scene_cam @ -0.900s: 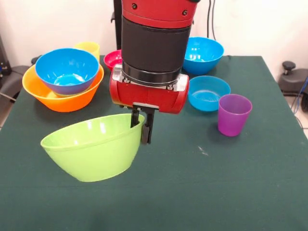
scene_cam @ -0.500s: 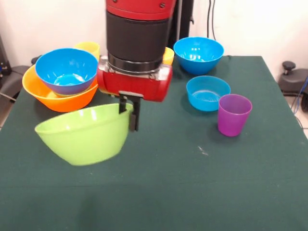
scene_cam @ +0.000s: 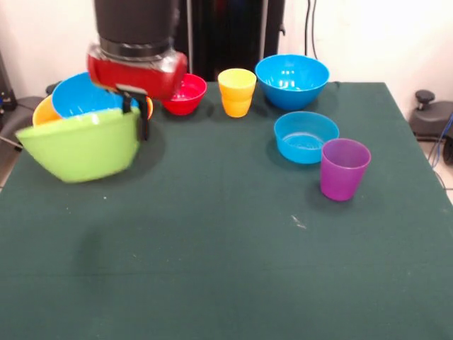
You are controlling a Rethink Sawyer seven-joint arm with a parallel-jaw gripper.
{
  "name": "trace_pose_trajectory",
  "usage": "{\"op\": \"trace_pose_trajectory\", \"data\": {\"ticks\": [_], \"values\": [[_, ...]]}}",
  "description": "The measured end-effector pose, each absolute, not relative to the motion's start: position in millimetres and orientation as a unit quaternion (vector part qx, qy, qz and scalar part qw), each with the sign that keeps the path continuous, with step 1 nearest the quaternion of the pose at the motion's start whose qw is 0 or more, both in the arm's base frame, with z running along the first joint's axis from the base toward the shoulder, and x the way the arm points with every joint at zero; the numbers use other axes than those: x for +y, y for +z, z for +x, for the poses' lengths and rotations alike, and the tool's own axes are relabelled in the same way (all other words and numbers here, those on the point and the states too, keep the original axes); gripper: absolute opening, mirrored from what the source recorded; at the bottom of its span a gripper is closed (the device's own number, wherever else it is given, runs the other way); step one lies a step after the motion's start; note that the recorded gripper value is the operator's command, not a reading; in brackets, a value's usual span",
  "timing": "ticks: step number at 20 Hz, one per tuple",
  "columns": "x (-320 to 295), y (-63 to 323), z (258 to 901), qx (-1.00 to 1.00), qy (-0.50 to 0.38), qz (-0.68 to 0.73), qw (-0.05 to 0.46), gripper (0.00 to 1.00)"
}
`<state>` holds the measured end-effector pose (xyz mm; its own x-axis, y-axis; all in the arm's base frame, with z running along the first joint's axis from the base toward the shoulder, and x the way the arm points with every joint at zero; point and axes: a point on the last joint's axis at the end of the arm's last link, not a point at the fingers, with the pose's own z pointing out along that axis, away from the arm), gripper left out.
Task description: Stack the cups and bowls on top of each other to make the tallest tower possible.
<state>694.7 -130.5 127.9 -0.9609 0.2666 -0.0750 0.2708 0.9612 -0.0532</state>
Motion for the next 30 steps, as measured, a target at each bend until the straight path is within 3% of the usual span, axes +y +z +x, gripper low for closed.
{"op": "trace_pose_trajectory", "data": {"ticks": [12, 30], "values": [[-179.0, 155.7, 651.9, 0.987, -0.065, 0.145, 0.031, 0.0], [-167.9, 167.1, 642.6, 0.989, -0.077, 0.121, 0.034, 0.0]]}}
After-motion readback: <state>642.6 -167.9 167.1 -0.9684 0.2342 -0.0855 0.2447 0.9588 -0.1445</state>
